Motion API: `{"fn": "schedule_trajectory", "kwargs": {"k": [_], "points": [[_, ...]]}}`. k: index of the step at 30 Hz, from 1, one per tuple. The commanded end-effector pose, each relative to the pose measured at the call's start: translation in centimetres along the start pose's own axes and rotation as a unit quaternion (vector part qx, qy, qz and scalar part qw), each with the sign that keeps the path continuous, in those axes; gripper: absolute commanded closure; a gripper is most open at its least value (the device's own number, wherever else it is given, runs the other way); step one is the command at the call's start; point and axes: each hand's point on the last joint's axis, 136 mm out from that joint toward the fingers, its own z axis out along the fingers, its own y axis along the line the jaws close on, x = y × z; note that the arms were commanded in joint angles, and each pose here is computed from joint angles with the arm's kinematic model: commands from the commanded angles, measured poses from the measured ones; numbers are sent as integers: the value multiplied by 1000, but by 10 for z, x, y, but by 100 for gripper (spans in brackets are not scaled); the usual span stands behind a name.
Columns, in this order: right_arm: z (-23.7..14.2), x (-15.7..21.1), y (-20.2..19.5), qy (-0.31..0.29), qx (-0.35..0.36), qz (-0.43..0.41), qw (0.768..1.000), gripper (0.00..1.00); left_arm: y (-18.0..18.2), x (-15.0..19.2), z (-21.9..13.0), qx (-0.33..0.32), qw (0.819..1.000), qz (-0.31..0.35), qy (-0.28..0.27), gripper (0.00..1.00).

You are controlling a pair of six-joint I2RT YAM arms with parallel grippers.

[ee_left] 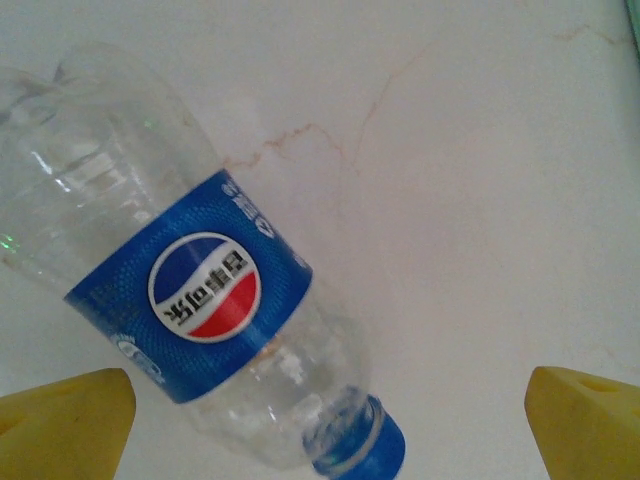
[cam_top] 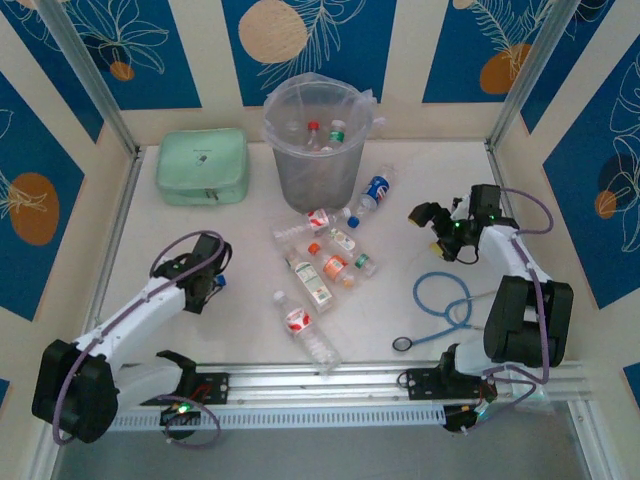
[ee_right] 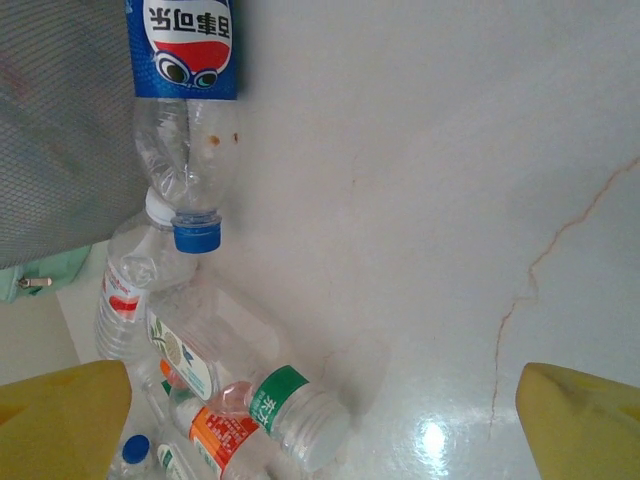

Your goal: Put the plastic bottles in the bin

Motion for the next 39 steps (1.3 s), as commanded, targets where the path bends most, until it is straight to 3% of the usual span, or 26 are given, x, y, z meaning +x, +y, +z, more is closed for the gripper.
{"fn": "schedule_trajectory", "kwargs": {"k": [1, 8, 17, 23, 28, 31, 36, 39], "points": [[-10, 6, 6, 8, -8, -11, 1000, 1, 12, -5, 8, 0, 998, -60, -15, 0], [-13, 9, 4, 9, -8, -7, 1000, 1, 31, -3, 23, -12, 997, -75, -13, 3], [-16, 13, 3, 9, -7, -7, 1000, 2, 41, -4, 33, -31, 997, -65, -15, 33], [-17, 16, 0, 8, -3, -2, 1000, 2, 25, -12, 19, -18, 1000, -15, -16, 36], [-19, 15, -3, 5, 3, -4, 1000, 2, -11, -25, -4, 34, 997, 65, -24, 35], [-32, 1, -7, -17, 16, 1, 1000, 2, -37, -43, -30, 58, 990, 124, -44, 41], [-47, -9, 7, -36, -17, 11, 999, 2, -107, -55, -78, 158, 955, 246, -50, 43], [-48, -6, 12, -32, -34, 18, 999, 2, -129, -54, -95, 170, 944, 281, -32, 42]]}}
